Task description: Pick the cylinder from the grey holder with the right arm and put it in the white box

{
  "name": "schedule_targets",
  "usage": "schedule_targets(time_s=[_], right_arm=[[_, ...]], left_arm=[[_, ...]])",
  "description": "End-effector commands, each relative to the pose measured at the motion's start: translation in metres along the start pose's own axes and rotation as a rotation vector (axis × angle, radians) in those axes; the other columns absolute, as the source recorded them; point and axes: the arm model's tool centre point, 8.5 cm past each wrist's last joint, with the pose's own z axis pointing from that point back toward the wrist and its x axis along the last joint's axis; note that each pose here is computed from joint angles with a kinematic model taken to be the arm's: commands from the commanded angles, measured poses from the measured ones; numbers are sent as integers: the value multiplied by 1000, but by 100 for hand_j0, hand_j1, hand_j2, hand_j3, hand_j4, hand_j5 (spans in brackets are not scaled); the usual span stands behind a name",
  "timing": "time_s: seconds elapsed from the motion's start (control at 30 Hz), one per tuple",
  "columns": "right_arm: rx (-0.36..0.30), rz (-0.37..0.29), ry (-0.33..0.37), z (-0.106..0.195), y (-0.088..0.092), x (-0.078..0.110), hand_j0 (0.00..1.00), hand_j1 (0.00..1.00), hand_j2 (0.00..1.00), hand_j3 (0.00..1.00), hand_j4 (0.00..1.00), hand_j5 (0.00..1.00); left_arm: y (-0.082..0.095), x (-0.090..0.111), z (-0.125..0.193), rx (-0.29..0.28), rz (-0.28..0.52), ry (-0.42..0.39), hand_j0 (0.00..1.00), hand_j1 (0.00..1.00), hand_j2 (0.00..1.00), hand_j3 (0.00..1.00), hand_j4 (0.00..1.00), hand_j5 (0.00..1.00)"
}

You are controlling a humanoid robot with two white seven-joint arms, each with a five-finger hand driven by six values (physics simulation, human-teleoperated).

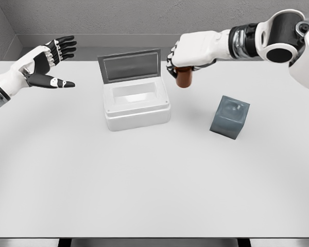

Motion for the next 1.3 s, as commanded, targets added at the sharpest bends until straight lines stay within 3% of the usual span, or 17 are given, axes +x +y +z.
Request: schedule_targets(time_s=[0.0, 0.43, 0.67, 1.27], right_arm=[[-4, -17, -2, -7, -1, -2, 49, 49, 49, 49, 49, 49], [-17, -47, -30, -34, -9, 3, 49, 49, 49, 49, 49, 49], [-37, -35, -46, -43, -23, 7, 49, 49, 49, 49, 49, 49], [-33, -81, -62, -71, -28, 8, 49, 49, 49, 49, 49, 49]], left_arm=[[1, 1, 1, 3, 3, -3, 100, 100, 100, 100, 100, 100], [-4, -1, -4, -3, 17, -9, 100, 100, 100, 100, 100, 100], [-6, -1, -7, -1, 24, -20, 100, 100, 100, 100, 100, 100], [-5, -1, -7, 2, 26, -20, 100, 100, 100, 100, 100, 100]])
